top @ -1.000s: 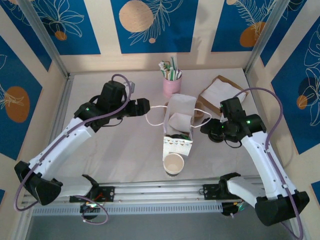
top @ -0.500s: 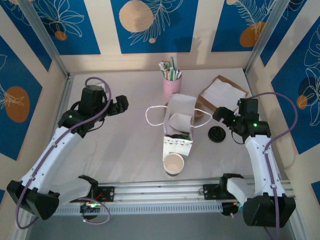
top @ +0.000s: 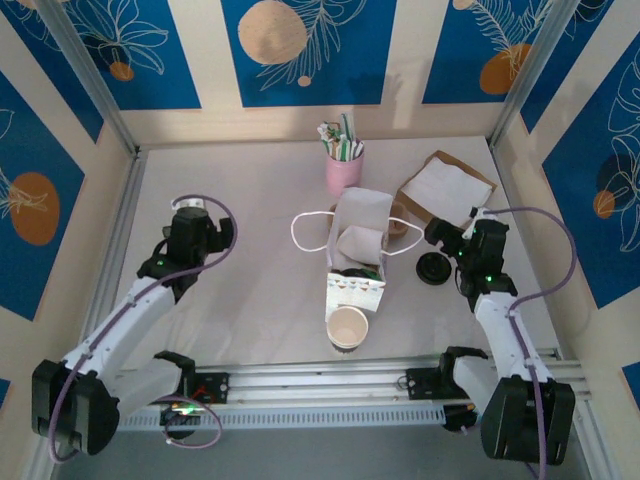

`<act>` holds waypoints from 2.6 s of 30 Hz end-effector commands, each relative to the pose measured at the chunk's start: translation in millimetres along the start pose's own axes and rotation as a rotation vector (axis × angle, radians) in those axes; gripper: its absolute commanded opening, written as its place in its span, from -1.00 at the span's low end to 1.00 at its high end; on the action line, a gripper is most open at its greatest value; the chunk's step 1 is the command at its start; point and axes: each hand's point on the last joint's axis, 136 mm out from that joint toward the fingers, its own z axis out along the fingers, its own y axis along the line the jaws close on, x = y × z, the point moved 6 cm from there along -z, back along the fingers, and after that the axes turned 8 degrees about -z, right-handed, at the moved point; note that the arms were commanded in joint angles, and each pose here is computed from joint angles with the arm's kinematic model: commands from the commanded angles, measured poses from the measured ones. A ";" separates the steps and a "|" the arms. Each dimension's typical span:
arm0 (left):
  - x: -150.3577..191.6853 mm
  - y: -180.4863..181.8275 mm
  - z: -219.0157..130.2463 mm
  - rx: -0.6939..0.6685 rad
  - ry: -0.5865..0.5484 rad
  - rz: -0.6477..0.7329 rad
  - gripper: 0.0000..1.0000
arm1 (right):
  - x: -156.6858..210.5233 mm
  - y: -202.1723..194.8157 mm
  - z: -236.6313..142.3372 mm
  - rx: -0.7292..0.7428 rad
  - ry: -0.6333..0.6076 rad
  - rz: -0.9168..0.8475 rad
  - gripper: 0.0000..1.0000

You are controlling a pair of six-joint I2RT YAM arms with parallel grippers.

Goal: Pack the takeout coffee

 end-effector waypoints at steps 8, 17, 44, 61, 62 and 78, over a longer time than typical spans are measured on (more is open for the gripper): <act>7.2 19.3 34.9 -0.003 -0.168 0.106 1.00 | -16.3 -3.1 23.7 -0.011 -0.262 -0.100 0.98; 25.5 31.2 60.7 0.004 -0.237 0.130 1.00 | -1.2 1.9 43.3 -0.045 -0.266 -0.156 0.99; 60.4 25.5 103.3 0.138 -0.233 0.173 1.00 | 45.3 34.3 75.3 -0.174 -0.260 -0.386 0.98; 59.1 25.4 105.2 0.132 -0.226 0.173 1.00 | 36.1 34.1 95.3 -0.177 -0.117 -0.359 0.98; 59.2 25.3 105.3 0.133 -0.226 0.173 1.00 | 35.9 34.3 95.3 -0.178 -0.118 -0.361 0.98; 59.3 25.4 105.6 0.132 -0.222 0.172 1.00 | 35.9 33.9 95.8 -0.178 -0.115 -0.357 0.98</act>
